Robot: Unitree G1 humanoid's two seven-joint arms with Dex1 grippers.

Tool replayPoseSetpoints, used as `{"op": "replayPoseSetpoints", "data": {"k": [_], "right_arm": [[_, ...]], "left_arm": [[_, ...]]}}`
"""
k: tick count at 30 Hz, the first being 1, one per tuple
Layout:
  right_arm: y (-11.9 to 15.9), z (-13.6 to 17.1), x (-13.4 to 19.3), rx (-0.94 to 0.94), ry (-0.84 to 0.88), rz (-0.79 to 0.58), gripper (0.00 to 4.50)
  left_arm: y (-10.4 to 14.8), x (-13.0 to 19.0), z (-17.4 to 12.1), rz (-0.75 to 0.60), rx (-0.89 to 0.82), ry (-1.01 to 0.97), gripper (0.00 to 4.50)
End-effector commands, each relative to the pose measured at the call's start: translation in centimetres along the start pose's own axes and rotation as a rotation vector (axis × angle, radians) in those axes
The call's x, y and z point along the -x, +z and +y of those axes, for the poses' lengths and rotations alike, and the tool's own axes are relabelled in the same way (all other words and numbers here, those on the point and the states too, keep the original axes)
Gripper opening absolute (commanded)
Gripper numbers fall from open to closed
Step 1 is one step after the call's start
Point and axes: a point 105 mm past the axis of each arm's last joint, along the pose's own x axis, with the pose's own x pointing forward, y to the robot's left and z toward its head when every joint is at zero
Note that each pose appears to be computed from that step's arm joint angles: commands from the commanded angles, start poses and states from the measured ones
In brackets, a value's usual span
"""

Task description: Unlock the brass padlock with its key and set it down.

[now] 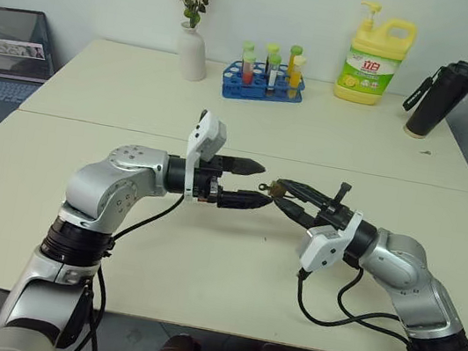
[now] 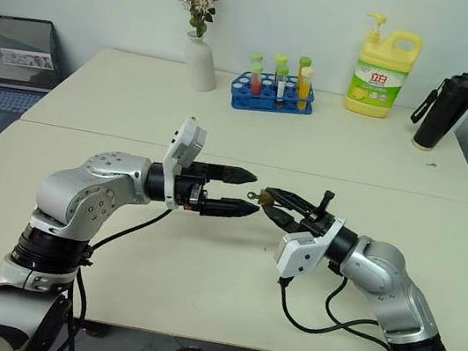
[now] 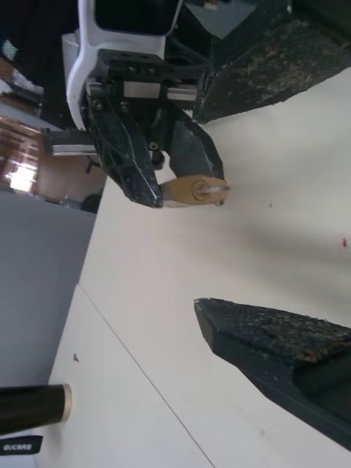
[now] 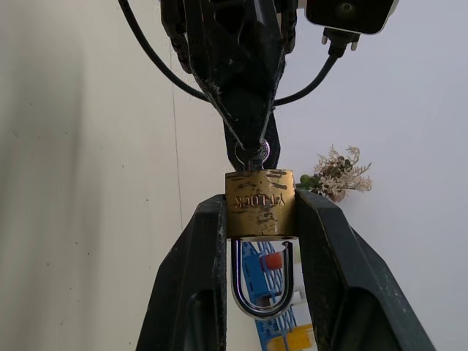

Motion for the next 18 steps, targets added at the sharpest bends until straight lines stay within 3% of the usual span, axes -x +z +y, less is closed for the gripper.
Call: {"op": "replayPoseSetpoints", "data": {"k": [1, 8, 11, 18], "right_arm": [[1.0, -1.2, 0.1, 0.029, -0.038, -0.036, 0.94], [1.1, -1.2, 0.0, 0.032, -0.038, -0.039, 0.94], [1.2, -1.2, 0.0, 0.032, -0.039, -0.039, 0.94], [1.5, -0.9, -0.1, 0.052, -0.026, -0.051, 0.94]], "left_arm": [[1.2, -0.3, -0.1, -0.014, -0.029, -0.005, 3.89], [1.1, -0.8, 0.4, 0.000, -0.018, 0.001, 3.89], [0.9, -1.0, 0.4, 0.017, -0.019, -0.010, 3.30], [0.7, -1.7, 0.1, 0.024, -0.015, -0.035, 1.18]]}}
